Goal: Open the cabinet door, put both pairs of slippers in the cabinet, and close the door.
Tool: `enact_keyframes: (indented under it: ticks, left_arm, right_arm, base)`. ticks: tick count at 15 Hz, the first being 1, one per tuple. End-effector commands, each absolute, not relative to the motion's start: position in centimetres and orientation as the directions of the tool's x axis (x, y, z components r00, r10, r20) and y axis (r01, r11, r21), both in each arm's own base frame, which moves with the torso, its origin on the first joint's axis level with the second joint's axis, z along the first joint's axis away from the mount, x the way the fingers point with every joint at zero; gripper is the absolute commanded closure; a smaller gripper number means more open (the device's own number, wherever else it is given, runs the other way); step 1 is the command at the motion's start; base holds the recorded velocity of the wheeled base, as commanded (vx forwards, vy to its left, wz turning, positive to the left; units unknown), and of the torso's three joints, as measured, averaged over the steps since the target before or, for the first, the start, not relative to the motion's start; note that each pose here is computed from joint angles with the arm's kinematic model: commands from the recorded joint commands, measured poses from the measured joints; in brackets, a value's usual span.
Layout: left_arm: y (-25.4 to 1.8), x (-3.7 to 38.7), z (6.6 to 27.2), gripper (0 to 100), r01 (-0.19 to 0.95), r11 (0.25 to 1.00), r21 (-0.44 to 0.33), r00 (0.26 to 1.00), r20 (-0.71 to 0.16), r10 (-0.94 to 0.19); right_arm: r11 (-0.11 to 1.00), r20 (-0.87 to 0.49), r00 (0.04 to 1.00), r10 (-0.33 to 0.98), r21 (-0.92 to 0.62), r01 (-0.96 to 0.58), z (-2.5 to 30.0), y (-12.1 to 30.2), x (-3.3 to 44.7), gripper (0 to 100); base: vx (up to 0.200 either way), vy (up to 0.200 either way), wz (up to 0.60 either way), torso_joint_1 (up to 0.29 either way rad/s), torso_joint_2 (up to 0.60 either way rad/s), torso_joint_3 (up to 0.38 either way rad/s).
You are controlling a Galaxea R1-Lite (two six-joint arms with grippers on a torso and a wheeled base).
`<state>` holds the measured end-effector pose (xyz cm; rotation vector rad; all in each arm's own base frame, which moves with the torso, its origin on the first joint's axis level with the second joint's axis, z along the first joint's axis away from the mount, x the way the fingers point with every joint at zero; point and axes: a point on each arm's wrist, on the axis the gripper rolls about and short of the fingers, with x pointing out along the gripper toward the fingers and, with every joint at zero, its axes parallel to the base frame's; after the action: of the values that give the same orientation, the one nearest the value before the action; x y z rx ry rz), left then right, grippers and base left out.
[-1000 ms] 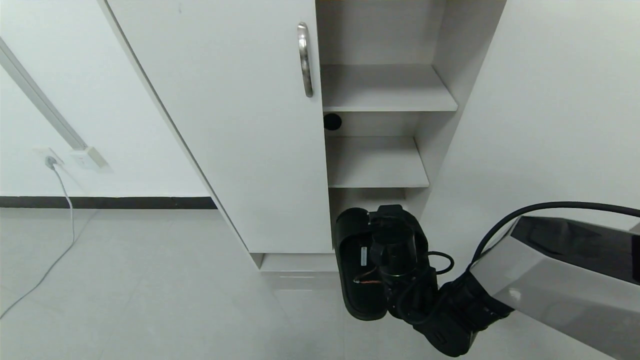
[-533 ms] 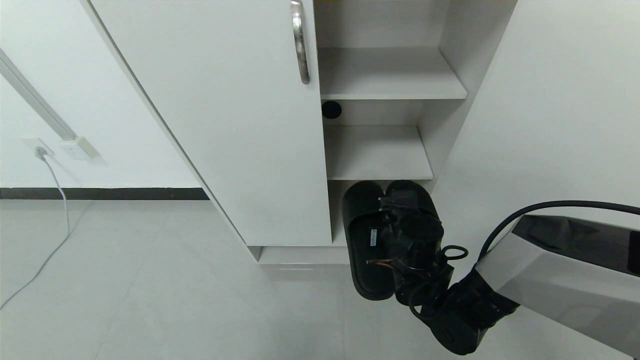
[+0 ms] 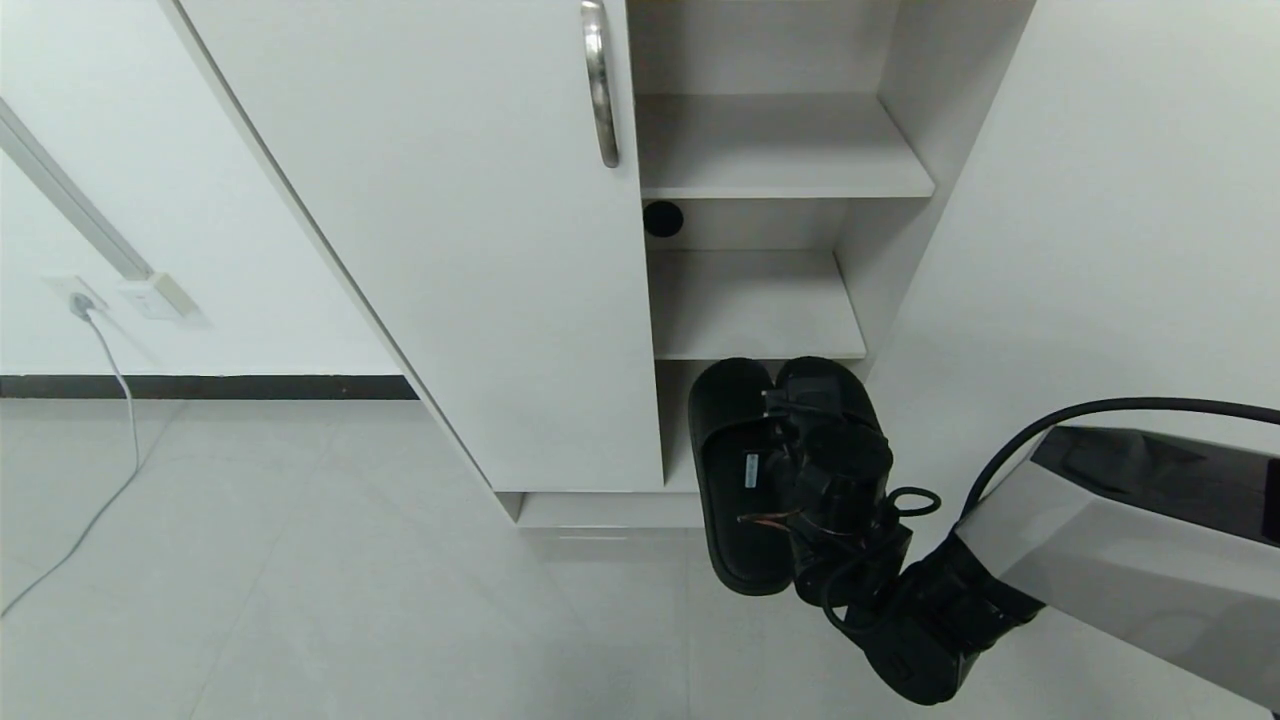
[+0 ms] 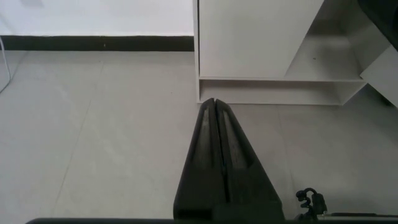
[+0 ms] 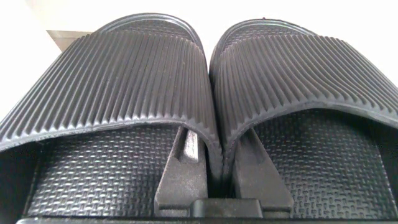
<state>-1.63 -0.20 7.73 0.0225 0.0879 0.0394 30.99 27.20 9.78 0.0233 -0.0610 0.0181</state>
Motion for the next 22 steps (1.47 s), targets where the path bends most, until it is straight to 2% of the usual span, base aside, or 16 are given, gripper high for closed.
enact_keyframes:
  ticks: [1,5,11,18,22]
  left_arm:
    - [-0.2,-1.6,7.7,100,-0.038,0.999,0.025,0.995,-0.087,0.040]
    - [-0.2,-1.7,7.7,100,-0.019,1.000,0.025,0.996,-0.081,0.021]
    - [-0.1,-2.3,7.6,100,0.031,0.999,0.026,1.000,-0.002,-0.031]
    - [-0.1,-2.3,7.6,100,0.031,0.999,0.024,1.000,-0.002,-0.031]
    - [-0.1,-2.3,7.6,100,0.031,0.999,0.024,1.000,-0.002,-0.031]
  right_arm:
    - [1.000,0.063,0.998,0.018,0.024,-0.020,9.9,27.2,31.0,100]
    - [0.999,0.065,0.998,0.018,0.025,-0.020,9.9,27.2,31.0,100]
    - [1.000,0.066,0.998,0.010,0.024,-0.012,9.8,27.0,31.5,100]
    - [0.999,0.093,0.996,0.015,0.049,-0.019,10.5,27.6,32.2,100]
    - [0.999,0.073,0.997,-0.019,0.052,0.015,9.5,27.0,35.7,100]
  base:
    - [0.200,0.000,0.00,-0.002,0.00,0.007]
    - [0.200,0.000,0.00,0.004,0.00,0.004]
    - [0.200,0.000,0.00,0.005,0.00,0.001]
    - [0.000,0.000,0.00,0.000,0.00,0.000]
    - [0.000,0.000,0.00,0.000,0.00,0.000]
